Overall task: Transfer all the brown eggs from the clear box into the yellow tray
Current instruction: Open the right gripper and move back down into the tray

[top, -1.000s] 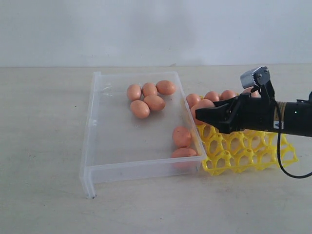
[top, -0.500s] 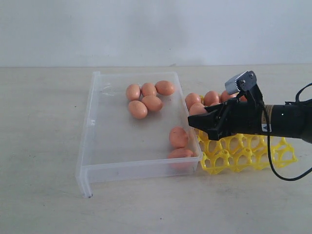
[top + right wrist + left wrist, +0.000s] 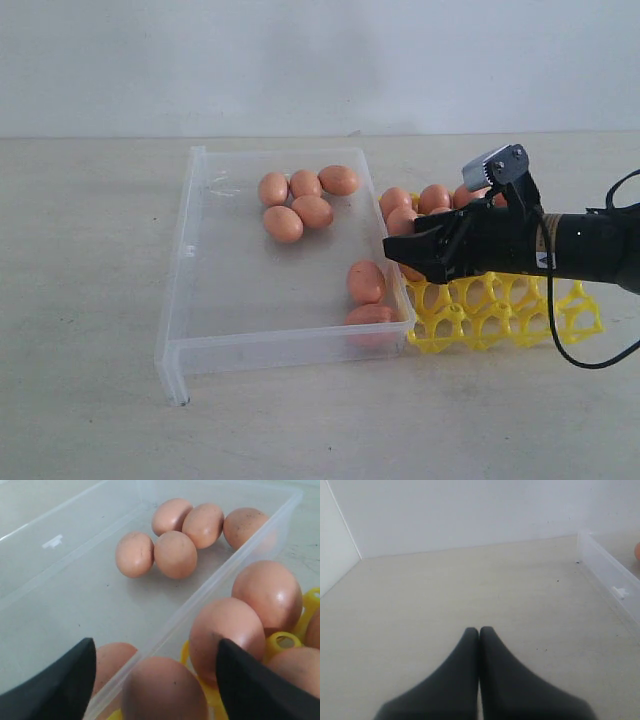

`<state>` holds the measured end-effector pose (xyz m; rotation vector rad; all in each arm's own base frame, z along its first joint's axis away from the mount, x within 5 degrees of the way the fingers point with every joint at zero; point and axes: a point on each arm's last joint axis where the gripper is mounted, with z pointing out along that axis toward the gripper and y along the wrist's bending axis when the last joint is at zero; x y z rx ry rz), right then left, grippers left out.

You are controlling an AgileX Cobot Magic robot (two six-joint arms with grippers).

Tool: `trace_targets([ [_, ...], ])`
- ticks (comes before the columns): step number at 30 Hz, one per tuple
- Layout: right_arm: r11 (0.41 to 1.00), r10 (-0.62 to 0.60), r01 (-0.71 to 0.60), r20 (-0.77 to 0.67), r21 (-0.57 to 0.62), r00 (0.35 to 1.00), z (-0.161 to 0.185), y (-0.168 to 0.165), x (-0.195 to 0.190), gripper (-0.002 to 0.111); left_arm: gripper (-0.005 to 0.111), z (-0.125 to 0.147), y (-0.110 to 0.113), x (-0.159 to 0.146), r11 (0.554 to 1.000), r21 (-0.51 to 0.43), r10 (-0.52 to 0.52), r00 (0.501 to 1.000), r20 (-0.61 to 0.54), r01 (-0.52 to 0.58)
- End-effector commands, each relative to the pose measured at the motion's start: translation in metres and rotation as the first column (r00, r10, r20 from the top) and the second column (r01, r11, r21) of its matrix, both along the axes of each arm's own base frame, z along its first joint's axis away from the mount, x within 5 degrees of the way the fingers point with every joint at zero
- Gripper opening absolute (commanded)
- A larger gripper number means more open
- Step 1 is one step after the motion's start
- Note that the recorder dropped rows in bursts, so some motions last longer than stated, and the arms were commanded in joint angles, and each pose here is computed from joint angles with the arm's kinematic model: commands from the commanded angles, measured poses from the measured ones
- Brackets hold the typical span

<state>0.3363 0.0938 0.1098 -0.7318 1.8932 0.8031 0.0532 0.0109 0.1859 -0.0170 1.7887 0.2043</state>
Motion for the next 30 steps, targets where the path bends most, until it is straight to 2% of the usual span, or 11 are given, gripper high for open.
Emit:
trace_targets([
  [1,1.000,-0.005,0.005,0.005,0.001,1.000,0.000,0.000,0.001,0.067,-0.004,0.000,0.000,0.000,1.000,-0.002,-0.004,1.000,0.000,0.004],
  [6,1.000,-0.013,0.013,0.005,0.005,1.000,0.001,-0.001,0.001,0.067,-0.004,0.000,0.000,0.000,1.000,-0.002,-0.004,1.000,0.000,0.004],
  [10,0.997,-0.024,0.023,0.014,0.073,1.000,0.010,0.001,0.002,0.067,-0.004,0.000,0.000,0.000,1.000,-0.002,-0.004,1.000,0.000,0.004],
  [19,0.981,-0.038,-0.001,0.195,0.196,0.980,0.087,0.006,-0.005,0.064,-0.004,0.000,0.000,0.000,1.000,-0.002,-0.004,1.000,0.000,0.004],
  [22,0.965,-0.049,-0.017,0.247,0.260,0.968,0.114,0.025,-0.014,0.049,-0.004,0.000,0.000,0.000,1.000,-0.002,-0.004,1.000,0.000,0.004],
  [24,0.965,0.001,-0.084,0.317,0.250,0.949,0.129,0.046,-0.021,0.032,-0.004,0.000,0.000,0.000,1.000,-0.002,-0.004,1.000,0.000,0.004],
  [27,0.982,0.090,-0.150,0.407,0.118,0.909,0.142,0.085,-0.022,0.004,-0.004,0.000,0.000,0.000,1.000,-0.002,-0.004,1.000,0.000,0.004],
  [29,0.997,0.079,-0.070,0.368,-0.039,0.926,0.140,0.108,-0.015,0.000,-0.004,0.000,0.000,0.000,1.000,-0.002,-0.004,1.000,0.000,0.004],
  [30,0.989,0.037,0.012,0.327,-0.149,0.944,0.138,0.119,-0.009,0.000,-0.004,0.000,0.000,0.000,1.000,-0.002,-0.004,1.000,0.000,0.004],
])
